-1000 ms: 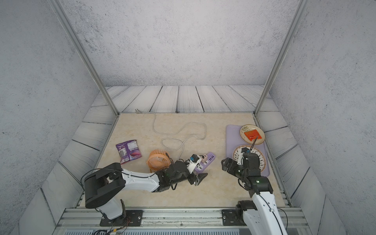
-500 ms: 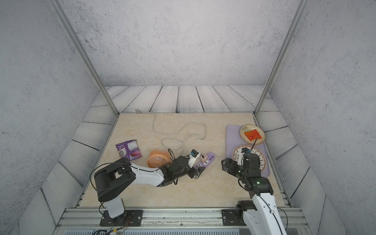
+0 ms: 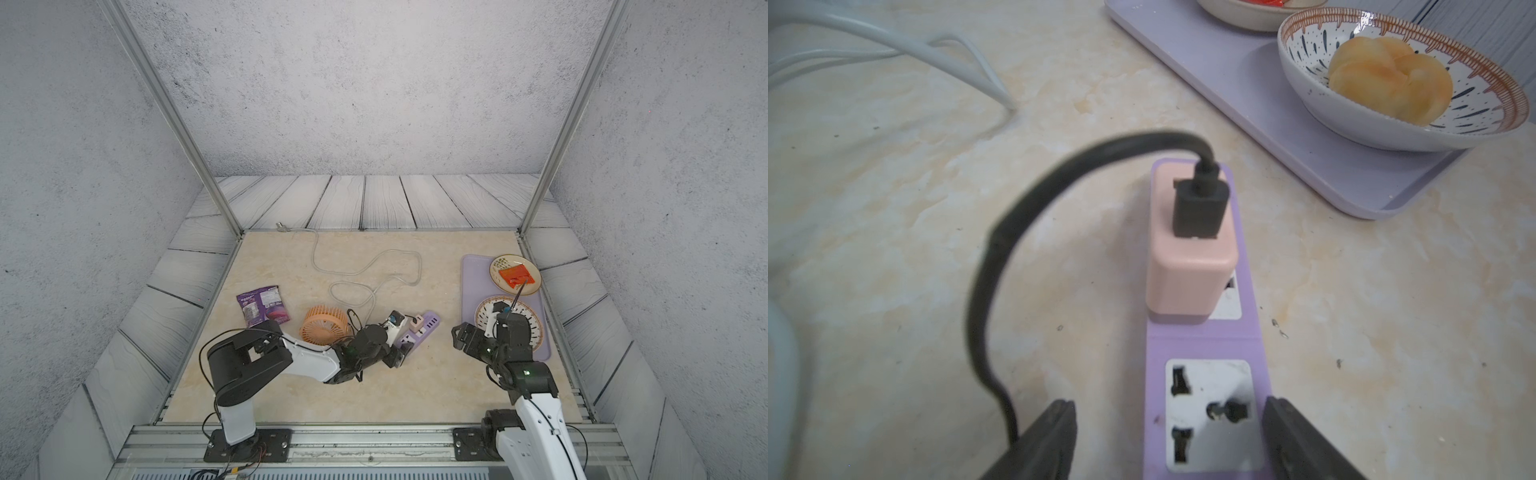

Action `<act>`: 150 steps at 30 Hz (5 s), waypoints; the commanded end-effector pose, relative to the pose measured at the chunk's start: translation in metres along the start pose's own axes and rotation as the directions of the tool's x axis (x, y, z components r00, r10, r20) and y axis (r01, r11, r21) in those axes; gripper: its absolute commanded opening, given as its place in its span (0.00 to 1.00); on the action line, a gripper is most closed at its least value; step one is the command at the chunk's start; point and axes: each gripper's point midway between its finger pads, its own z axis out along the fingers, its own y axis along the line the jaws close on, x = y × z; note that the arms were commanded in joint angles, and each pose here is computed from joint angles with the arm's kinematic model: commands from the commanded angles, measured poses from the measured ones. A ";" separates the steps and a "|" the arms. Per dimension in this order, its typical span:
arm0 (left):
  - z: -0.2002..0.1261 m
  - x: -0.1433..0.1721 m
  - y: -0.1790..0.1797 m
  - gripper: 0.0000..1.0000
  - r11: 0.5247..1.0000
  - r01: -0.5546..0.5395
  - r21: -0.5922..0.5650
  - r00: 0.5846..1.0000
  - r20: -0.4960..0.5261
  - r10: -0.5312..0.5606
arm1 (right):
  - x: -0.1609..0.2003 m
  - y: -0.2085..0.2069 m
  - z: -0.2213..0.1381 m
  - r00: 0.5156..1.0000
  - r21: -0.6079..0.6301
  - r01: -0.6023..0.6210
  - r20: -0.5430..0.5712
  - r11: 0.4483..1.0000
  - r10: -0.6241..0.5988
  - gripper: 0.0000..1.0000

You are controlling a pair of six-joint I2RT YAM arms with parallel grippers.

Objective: Unplug the desk fan from the power strip
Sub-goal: Adjust the socket at the center of the board.

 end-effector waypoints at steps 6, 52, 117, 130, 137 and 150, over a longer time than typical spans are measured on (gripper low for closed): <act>0.008 0.021 -0.004 0.69 0.998 -0.058 -0.019 0.997 -0.050 0.057 | 0.002 -0.002 0.004 1.000 0.002 0.014 -0.010 1.000 -0.014 0.89; -0.007 0.021 -0.041 0.29 0.979 -0.183 0.084 0.981 -0.053 0.188 | 0.011 0.000 0.019 0.993 0.013 0.031 -0.115 0.999 -0.029 0.84; 0.002 0.023 -0.038 0.32 0.976 -0.185 0.111 0.982 0.054 0.180 | 0.047 0.019 0.069 0.947 -0.019 0.265 -0.183 0.964 -0.264 0.79; 0.002 0.019 -0.037 0.69 0.976 -0.195 0.097 0.980 0.066 0.189 | 0.046 0.021 0.069 0.939 -0.011 0.283 -0.201 0.959 -0.279 0.81; 0.004 0.027 -0.039 0.61 0.974 -0.190 0.122 0.981 0.061 0.184 | 0.046 0.022 0.070 0.938 -0.012 0.283 -0.204 0.959 -0.280 0.81; -0.003 0.024 -0.037 0.27 0.974 -0.194 0.118 0.979 0.087 0.184 | 0.045 0.029 0.071 0.923 -0.003 0.333 -0.203 0.943 -0.327 0.81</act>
